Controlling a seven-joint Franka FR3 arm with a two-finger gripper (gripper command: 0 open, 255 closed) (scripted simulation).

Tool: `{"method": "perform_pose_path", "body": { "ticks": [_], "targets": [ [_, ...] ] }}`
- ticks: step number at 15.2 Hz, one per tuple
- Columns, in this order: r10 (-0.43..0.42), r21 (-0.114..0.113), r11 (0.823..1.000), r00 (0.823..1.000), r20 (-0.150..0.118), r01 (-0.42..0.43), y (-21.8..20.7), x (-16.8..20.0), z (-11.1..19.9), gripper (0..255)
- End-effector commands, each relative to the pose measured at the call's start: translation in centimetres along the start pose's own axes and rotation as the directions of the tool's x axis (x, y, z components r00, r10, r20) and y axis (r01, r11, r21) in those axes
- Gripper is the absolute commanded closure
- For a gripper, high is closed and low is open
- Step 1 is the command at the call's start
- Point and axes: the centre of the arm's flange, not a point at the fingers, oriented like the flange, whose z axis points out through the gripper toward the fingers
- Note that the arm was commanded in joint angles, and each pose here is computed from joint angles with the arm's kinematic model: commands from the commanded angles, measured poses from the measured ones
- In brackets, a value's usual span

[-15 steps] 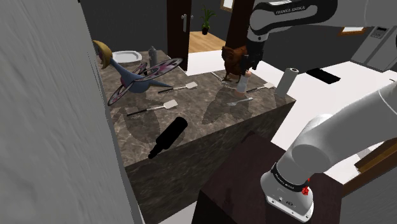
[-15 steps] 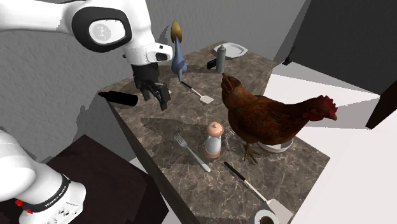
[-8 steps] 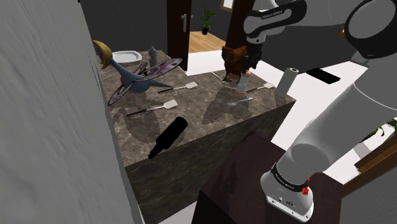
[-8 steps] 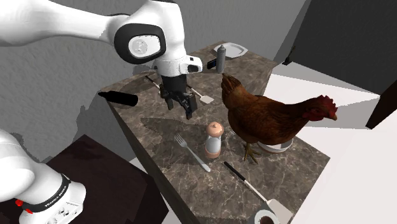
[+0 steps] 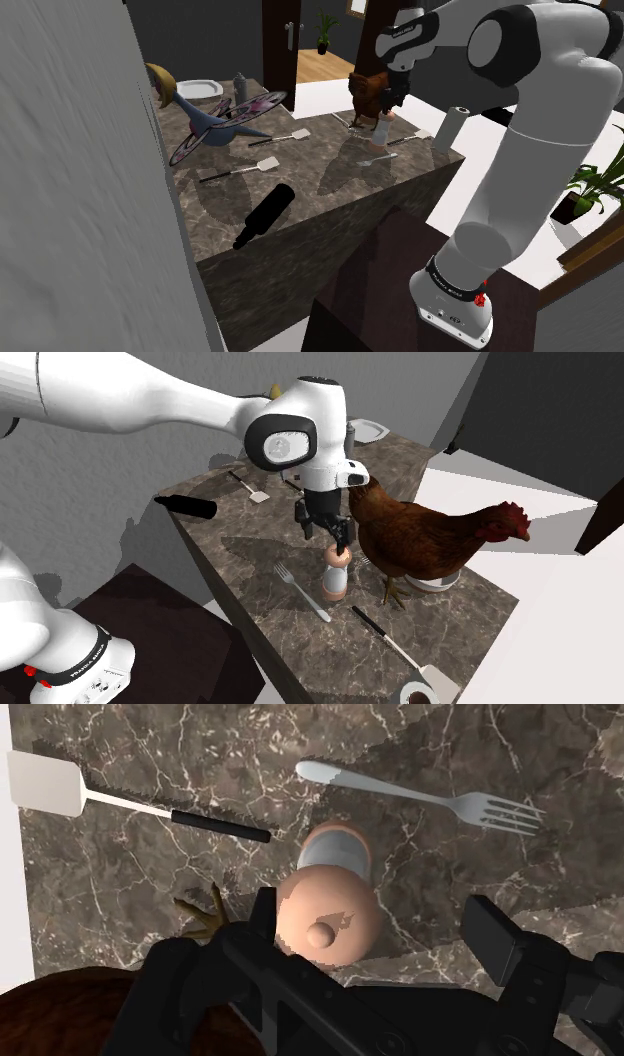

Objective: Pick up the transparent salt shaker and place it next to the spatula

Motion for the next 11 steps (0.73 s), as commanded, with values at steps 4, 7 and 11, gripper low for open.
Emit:
{"method": "perform_pose_path", "body": {
  "ticks": [4, 7, 11],
  "targets": [
    [-0.003, -0.004, 1.0, 1.0, 0.005, 0.003, 1.6, 1.7, 2.3, 0],
    [-0.003, -0.004, 1.0, 1.0, 0.005, 0.003, 1.6, 1.7, 3.9, 0],
    [-0.003, -0.004, 1.0, 1.0, 0.005, 0.003, 1.6, 1.7, 4.8, 0]
  ]
}}
